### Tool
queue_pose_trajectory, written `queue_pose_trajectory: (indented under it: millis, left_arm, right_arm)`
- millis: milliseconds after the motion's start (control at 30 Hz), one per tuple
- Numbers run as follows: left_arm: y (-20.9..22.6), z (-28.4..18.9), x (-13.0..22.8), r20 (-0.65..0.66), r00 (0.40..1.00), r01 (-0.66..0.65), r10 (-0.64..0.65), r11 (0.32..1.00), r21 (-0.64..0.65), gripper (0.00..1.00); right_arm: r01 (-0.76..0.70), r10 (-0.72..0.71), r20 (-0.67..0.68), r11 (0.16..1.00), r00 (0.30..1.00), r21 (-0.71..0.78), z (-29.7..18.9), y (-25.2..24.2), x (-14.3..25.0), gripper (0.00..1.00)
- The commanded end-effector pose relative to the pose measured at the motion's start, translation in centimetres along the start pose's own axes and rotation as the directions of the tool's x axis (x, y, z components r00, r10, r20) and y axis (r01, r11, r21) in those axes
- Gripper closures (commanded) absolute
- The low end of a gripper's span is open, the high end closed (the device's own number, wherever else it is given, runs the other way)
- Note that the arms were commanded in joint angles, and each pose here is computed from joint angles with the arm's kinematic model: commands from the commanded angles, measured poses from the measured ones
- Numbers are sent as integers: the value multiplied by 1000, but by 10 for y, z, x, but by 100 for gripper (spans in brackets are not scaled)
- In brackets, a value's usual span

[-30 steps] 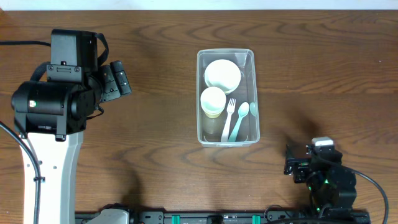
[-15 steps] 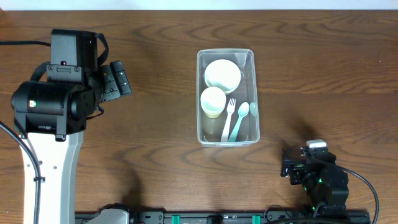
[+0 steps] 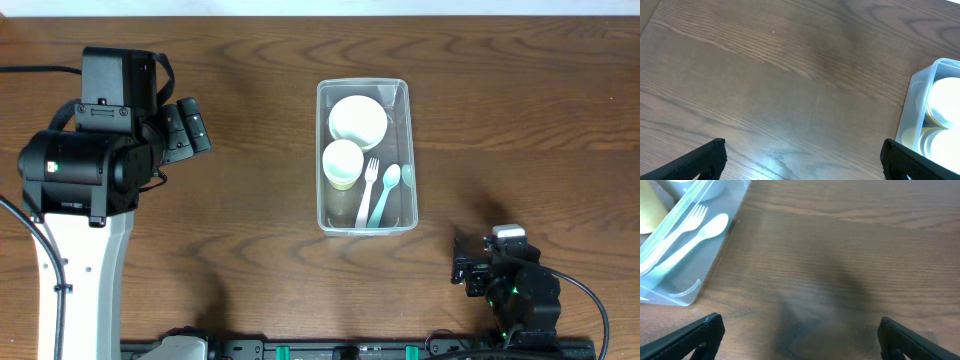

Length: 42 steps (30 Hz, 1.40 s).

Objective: Pack container

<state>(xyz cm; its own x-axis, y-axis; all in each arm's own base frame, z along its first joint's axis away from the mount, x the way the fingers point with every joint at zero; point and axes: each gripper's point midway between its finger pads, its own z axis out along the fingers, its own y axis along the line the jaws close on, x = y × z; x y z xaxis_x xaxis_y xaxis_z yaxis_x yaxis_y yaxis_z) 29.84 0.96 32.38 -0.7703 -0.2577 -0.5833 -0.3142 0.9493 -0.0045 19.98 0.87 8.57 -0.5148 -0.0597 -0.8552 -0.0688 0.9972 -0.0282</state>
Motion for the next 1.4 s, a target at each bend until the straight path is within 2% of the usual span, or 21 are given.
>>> queue_pose_trajectory:
  millis: [0,267,333,400,567,867,1100,1367]
  left_arm:
    - [4,0,0,1,1000,-5,5,1000,-15,2]
    - [12,-18,4,54,998,-26,27,1000,-14,2]
    - [27,-31,3,122,990,-67,74,996,-61,2]
    - [30,-41,4,192,977,-79,88,996,-51,2]
    - [34,-47,16,389,921,-43,32,999,19,2]
    - [30,11,84,532,846,-46,-42,987,152,2]
    - [35,64,138,530,847,-43,-52,985,165,2]
    - [35,93,166,528,849,-67,-32,984,167,2]
  right_arm:
    - [12,-12,5,1000,1000,11,0,-2,0,1]
    - [12,-12,5,1000,1000,11,0,-2,0,1]
    - [11,-11,5,1000,1000,10,0,-2,0,1]
    - [12,-12,5,1000,1000,11,0,-2,0,1]
    - [12,-12,5,1000,1000,11,0,-2,0,1]
    - [12,-12,5,1000,1000,11,0,-2,0,1]
    - [12,-12,5,1000,1000,10,0,-2,0,1]
    - [12,-12,5,1000,1000,11,0,-2,0,1]
